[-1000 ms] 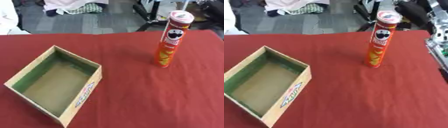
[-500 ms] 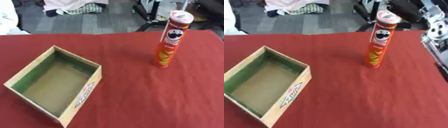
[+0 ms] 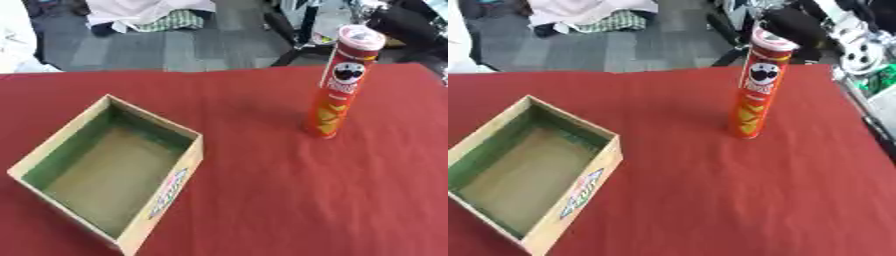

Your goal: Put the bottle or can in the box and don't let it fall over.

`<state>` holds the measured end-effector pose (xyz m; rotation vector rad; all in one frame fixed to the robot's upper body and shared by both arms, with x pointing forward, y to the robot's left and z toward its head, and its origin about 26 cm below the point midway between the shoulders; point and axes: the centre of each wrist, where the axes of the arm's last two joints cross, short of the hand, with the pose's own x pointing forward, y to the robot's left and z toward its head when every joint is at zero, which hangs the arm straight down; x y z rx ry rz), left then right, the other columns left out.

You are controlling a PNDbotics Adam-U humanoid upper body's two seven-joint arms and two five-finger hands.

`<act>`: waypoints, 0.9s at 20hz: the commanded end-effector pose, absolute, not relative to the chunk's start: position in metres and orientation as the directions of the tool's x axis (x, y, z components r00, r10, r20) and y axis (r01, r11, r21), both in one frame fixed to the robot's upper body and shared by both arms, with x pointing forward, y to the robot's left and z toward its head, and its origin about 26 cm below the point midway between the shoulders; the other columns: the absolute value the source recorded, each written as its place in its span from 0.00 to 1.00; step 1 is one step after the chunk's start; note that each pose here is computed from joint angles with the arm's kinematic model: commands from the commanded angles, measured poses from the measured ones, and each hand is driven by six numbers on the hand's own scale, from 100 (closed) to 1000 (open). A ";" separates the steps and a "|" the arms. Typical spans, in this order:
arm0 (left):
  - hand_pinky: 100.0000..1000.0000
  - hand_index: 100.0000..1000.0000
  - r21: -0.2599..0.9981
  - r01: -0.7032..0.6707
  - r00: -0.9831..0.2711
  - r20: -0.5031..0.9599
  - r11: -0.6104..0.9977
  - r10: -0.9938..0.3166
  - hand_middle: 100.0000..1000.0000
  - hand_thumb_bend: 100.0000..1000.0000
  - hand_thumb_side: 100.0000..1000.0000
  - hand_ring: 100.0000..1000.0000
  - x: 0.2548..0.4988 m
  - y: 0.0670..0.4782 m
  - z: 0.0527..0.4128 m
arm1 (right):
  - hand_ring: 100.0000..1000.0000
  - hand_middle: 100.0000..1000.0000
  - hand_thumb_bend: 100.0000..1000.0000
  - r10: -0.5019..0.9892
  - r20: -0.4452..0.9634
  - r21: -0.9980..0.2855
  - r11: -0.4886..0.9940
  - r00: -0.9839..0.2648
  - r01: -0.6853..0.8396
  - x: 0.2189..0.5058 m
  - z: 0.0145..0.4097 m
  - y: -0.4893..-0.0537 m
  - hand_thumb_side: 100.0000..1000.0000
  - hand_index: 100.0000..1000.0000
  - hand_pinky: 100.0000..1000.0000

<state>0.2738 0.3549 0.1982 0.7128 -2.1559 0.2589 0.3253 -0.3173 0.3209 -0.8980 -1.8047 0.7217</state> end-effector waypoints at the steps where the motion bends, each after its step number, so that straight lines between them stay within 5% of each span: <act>1: 0.86 0.67 0.077 -0.571 -0.514 0.743 0.818 -0.429 0.81 0.51 0.37 0.78 0.272 0.357 0.210 | 0.92 0.87 0.03 0.858 0.448 -0.812 0.508 -0.252 0.286 0.327 0.332 -0.325 0.75 0.88 0.81; 18: 0.86 0.67 0.074 -0.566 -0.516 0.745 0.821 -0.423 0.81 0.51 0.38 0.78 0.272 0.356 0.210 | 0.96 0.91 0.09 0.888 0.422 -0.825 0.460 -0.183 0.327 0.348 0.328 -0.344 0.85 0.90 0.85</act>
